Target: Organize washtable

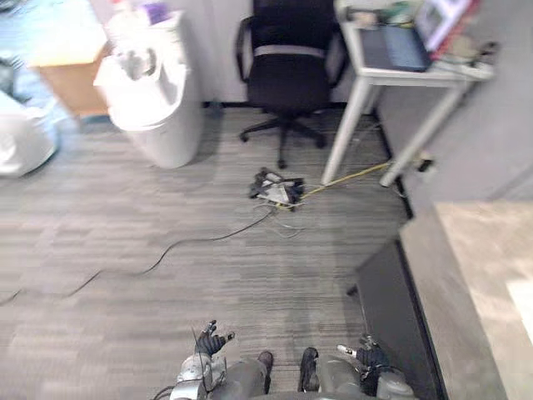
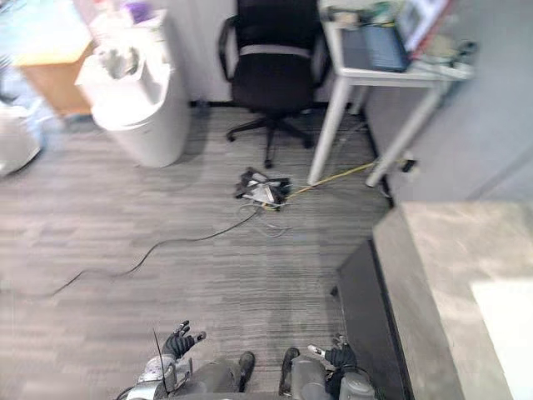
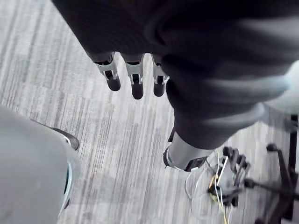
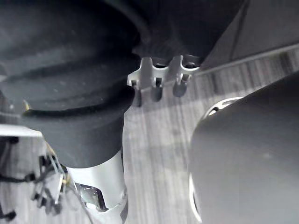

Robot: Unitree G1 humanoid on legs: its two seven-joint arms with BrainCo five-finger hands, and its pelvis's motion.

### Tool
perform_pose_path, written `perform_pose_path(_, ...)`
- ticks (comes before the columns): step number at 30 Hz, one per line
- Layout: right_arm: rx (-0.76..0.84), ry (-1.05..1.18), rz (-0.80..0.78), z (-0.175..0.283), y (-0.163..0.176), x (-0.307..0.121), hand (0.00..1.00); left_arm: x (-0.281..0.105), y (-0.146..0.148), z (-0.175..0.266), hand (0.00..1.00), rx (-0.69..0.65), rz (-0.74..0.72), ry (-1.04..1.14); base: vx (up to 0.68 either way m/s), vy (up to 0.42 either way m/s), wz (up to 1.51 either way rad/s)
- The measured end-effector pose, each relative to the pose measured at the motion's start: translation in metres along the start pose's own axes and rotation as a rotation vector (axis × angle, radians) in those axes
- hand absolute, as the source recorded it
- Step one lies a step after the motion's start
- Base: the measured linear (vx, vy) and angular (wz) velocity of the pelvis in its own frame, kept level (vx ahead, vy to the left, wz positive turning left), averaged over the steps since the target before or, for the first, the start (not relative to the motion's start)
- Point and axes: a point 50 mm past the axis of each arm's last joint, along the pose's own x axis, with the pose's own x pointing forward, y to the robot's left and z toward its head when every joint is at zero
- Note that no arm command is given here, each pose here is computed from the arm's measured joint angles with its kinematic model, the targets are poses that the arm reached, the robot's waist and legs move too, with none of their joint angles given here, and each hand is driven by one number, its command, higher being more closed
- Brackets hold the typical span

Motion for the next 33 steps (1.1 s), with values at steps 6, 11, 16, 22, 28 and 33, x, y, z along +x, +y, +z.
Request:
perform_pose_path(6, 0.043, -0.060, 0.045, 0.014, 0.021, 0.001, 0.00, -0.002, -0.010, -0.001, 0.00, -0.007, -0.028, -0.005, 0.16, -0.133, 0.70)
perform_pose_path(11, 0.033, -0.027, 0.046, 0.011, 0.022, 0.004, 0.00, -0.002, -0.024, -0.004, 0.00, 0.121, -0.094, 0.003, 0.06, 0.026, 0.51)
perform_pose_path(16, 0.032, -0.015, 0.052, 0.010, 0.025, 0.005, 0.00, -0.002, -0.018, -0.007, 0.00, 0.163, -0.087, 0.021, -0.01, 0.082, 0.28)
perform_pose_path(22, 0.018, -0.007, 0.072, 0.008, 0.032, 0.004, 0.00, -0.003, -0.004, -0.013, 0.00, 0.185, -0.056, 0.051, -0.07, 0.012, 0.05)
perform_pose_path(28, -0.049, -0.024, 0.104, 0.014, 0.032, 0.006, 0.00, -0.002, 0.004, -0.012, 0.00, 0.178, -0.037, 0.048, -0.09, 0.058, 0.21)
perform_pose_path(33, -0.078, -0.044, 0.110, 0.018, 0.030, 0.006, 0.00, -0.004, 0.018, -0.018, 0.00, 0.117, 0.014, 0.078, -0.02, 0.011, 0.77)
